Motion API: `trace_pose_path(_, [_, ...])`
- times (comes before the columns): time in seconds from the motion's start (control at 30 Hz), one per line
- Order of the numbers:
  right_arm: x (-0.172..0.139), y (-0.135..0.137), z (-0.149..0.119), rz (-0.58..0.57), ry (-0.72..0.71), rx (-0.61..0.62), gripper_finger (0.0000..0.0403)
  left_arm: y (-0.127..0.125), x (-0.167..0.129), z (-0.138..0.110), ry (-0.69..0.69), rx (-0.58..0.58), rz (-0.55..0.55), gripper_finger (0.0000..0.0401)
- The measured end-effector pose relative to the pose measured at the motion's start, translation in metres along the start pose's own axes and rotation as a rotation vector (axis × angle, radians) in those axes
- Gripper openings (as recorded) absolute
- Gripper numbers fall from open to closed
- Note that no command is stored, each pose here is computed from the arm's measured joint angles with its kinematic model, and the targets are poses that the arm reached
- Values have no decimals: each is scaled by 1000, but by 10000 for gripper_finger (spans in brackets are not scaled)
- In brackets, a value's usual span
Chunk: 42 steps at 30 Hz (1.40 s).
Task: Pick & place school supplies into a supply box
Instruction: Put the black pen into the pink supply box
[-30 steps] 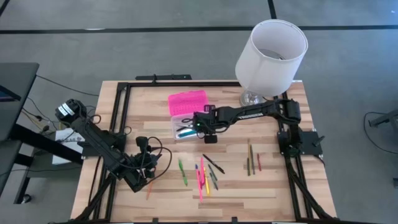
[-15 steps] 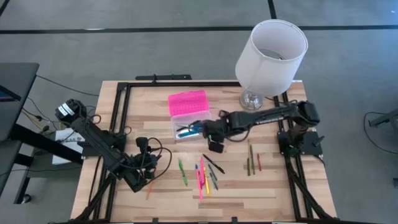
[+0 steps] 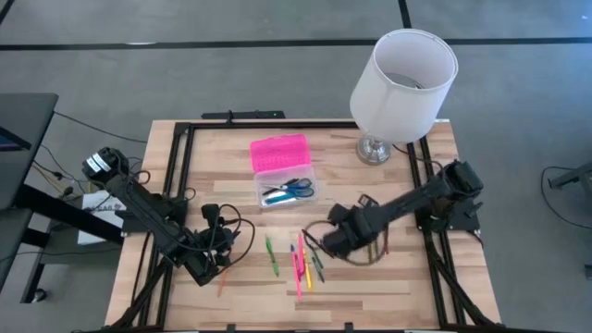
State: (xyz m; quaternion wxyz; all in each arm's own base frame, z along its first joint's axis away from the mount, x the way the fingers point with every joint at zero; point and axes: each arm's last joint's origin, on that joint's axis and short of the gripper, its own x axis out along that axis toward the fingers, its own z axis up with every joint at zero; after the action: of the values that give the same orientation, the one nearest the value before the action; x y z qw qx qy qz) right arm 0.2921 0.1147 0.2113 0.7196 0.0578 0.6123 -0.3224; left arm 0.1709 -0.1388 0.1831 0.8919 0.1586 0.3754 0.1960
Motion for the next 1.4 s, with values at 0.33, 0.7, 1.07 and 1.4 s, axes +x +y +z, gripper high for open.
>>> trace_pose_path(0.33, [-5,18,-73,-99,-93,126,122,0,0,1,-14,-95,12,155])
trace_pose_path(0.7, [-22,28,-110,-59,-391,197,122,-3,1,-11,404,-306,-239,155])
trace_pose_path(1.07, [-21,28,-103,-66,-493,200,122,22,-14,-40,810,-528,105,155])
trace_pose_path(1.4, [-21,28,-102,-65,-500,198,122,14,-20,-45,824,-613,131,155])
